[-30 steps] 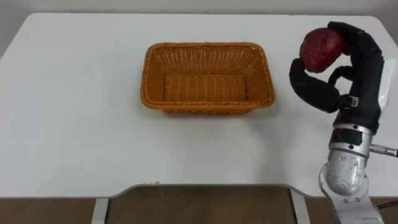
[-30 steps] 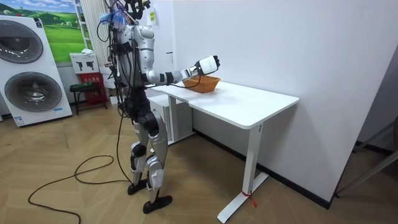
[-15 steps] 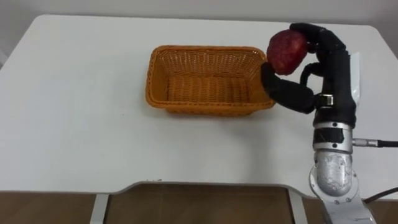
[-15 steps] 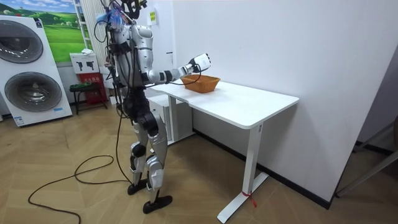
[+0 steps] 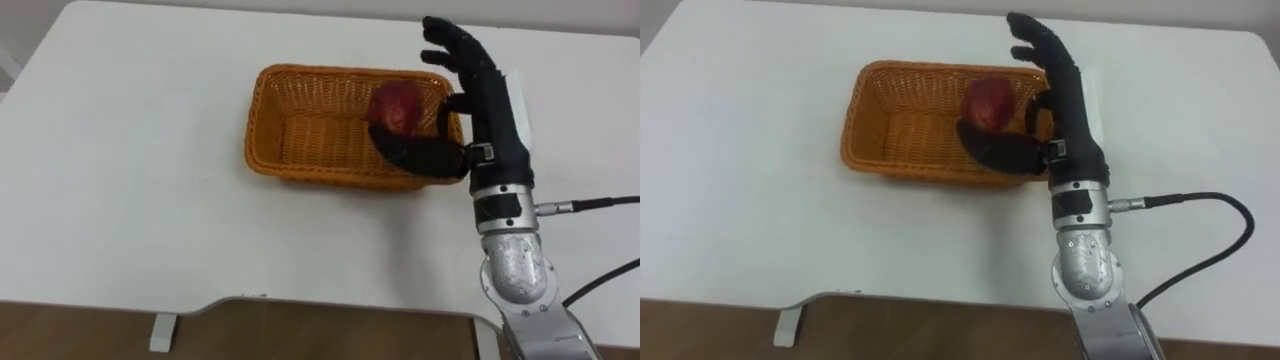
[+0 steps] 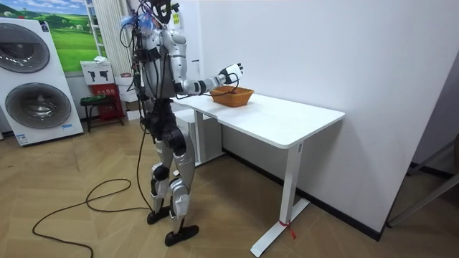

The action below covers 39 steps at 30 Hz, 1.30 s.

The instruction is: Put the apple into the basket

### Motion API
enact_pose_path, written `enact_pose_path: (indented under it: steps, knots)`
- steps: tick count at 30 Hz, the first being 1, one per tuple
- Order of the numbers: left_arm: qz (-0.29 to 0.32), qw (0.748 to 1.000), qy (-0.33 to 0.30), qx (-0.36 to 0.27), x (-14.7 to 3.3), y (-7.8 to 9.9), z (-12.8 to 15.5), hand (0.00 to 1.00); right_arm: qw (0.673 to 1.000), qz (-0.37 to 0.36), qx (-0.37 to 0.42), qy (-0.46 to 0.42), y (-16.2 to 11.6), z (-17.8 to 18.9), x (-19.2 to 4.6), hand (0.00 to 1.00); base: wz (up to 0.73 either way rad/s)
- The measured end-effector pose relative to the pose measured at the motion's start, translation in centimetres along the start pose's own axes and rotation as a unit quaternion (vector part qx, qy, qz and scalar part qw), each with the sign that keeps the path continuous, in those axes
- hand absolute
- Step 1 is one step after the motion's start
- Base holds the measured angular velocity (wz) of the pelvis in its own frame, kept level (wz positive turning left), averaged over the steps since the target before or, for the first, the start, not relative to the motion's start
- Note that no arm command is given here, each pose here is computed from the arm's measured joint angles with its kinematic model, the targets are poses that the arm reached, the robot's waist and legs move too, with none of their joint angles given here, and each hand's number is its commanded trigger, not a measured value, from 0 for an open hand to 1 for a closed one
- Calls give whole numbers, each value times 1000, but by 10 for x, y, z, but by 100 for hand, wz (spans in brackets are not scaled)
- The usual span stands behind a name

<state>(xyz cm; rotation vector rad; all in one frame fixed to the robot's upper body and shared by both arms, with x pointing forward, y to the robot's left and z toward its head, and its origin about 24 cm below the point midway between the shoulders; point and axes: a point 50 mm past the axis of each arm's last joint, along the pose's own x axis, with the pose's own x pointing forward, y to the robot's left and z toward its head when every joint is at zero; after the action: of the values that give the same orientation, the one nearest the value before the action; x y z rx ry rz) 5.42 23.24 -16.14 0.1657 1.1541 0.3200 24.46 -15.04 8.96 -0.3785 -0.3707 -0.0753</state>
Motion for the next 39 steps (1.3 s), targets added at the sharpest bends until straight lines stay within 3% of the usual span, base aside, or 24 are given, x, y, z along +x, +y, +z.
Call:
enact_pose_path:
  steps: [20,23,29,31,35,39]
  knots:
    - [7,1000,4,-1,-1,1,-3,0,1000,-21,9,11,-7,-3,1,0,2]
    - [13,1000,13,-3,-1,4,-6,0,997,-76,-3,11,-25,-5,3,0,1]
    - [32,998,41,-19,-7,14,-27,0,967,-253,-14,9,-81,-6,3,0,8]
    - [48,997,54,-27,-10,19,-37,0,940,-339,-22,-5,-108,-3,-3,0,0]
    - [59,996,61,-28,-12,22,-42,0,899,-436,-28,-13,-136,-3,-13,0,0]
    - [70,995,60,-27,-12,25,-42,0,836,-548,-20,8,-171,-12,-33,0,0]
